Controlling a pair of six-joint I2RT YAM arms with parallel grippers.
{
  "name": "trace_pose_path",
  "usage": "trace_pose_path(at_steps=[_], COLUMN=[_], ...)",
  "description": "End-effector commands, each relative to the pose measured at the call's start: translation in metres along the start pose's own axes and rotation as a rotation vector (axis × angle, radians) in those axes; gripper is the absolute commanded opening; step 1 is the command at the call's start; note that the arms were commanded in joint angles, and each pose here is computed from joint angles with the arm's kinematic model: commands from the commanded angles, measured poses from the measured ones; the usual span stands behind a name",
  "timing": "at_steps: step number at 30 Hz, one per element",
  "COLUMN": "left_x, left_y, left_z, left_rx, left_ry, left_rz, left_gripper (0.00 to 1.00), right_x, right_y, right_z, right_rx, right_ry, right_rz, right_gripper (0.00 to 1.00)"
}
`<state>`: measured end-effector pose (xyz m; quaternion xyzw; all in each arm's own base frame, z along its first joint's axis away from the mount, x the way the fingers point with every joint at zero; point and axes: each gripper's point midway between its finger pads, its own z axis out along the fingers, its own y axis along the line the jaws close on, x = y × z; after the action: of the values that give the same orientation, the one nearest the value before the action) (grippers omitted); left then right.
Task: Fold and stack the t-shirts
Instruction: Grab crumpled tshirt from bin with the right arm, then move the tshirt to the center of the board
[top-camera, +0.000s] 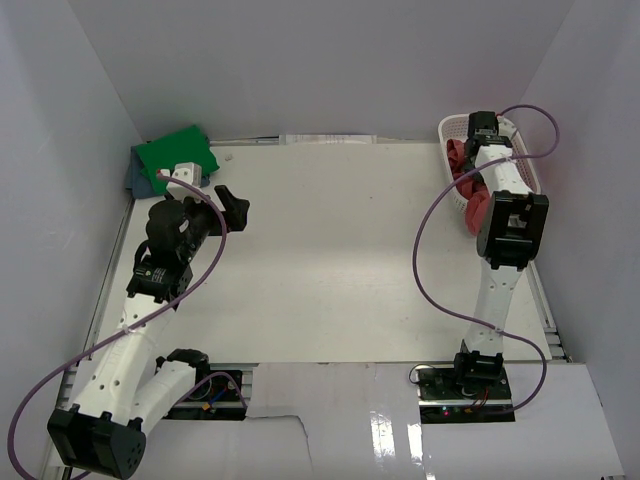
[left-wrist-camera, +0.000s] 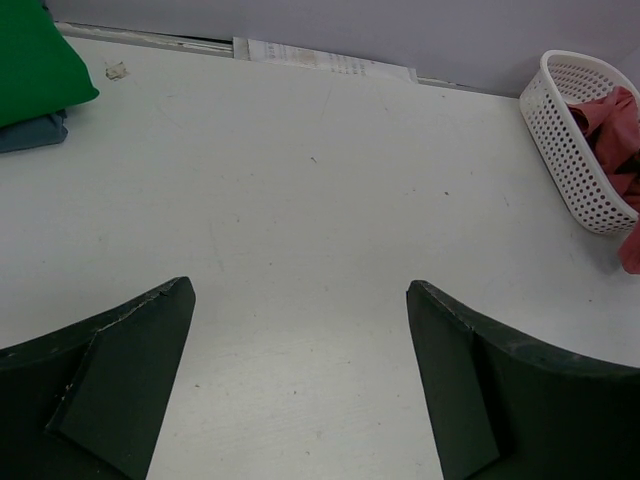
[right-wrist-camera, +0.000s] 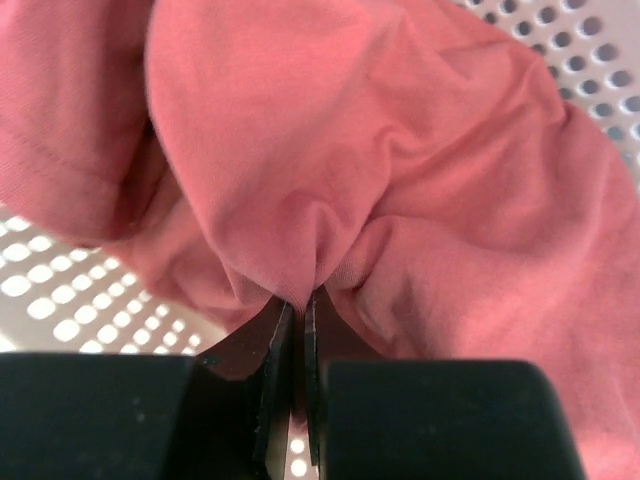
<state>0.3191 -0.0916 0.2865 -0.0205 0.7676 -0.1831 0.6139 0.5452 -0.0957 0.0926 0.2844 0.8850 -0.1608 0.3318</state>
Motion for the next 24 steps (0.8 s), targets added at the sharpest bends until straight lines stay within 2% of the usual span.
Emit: trace_pose_path(at_steps=[1, 8, 9, 10, 12, 13, 14, 16, 19, 22, 24], left_x=[-0.008, -0.006, -0.007, -0.006, -0.005, -0.006, -0.005, -0.005, -0.004, -0.006, -0.006], left_y=[-0.004, -0.005, -0.005, -0.006, -0.005, -0.006, -0.006, -0.007, -0.007, -0.007, -0.007], left_z=[-0.001, 0.0, 0.0, 0.0, 0.0, 0.001, 0.0, 0.001, 0.001, 0.0, 0.0], left_rx=[0.016, 0.025, 0.024, 0.027, 0.026, 0.029, 0.03, 0.033, 0.035, 0.036, 0.036], left_ry=[-0.011, -0.005, -0.005, -0.004, -0.001, -0.002, 0.0, 0.003, 0.005, -0.003, -0.001], left_rz=[0.005, 0.005, 0.005, 0.005, 0.004, 0.005, 0.004, 0.004, 0.004, 0.005, 0.006], left_gripper=[0.98, 0.98, 0.98, 0.98, 0.98, 0.98, 0.98, 0.98, 0.98, 0.98, 0.98], right_x=[-0.059, -0.123, -0.129, -0.123, -0.122, -0.099, -0.097, -0.066, -0.022, 0.014, 0.038], right_y=[0.011, 0.022, 0.032, 0.044, 0.047, 0.068, 0.063, 0.077, 0.066, 0.036, 0.034], right_z=[-0.06, -0.196, -0.237, -0.247, -0.309, -0.337, -0.379, -0.434, -0.5, -0.545, -0.544], right_rx=[-0.152, -0.496, -0.638, -0.716, -0.861, -0.962, -1.023, -1.163, -1.36, -1.515, -1.561], right_ry=[-0.114, -0.302, -0.323, -0.303, -0.354, -0.334, -0.399, -0.445, -0.489, -0.486, -0.411], right_rz=[0.078, 0.094, 0.075, 0.045, 0.006, -0.057, -0.08, -0.189, -0.247, -0.266, -0.299], right_gripper=[0.08, 0.08, 0.08, 0.08, 0.08, 0.08, 0.08, 0.08, 0.08, 0.08, 0.08])
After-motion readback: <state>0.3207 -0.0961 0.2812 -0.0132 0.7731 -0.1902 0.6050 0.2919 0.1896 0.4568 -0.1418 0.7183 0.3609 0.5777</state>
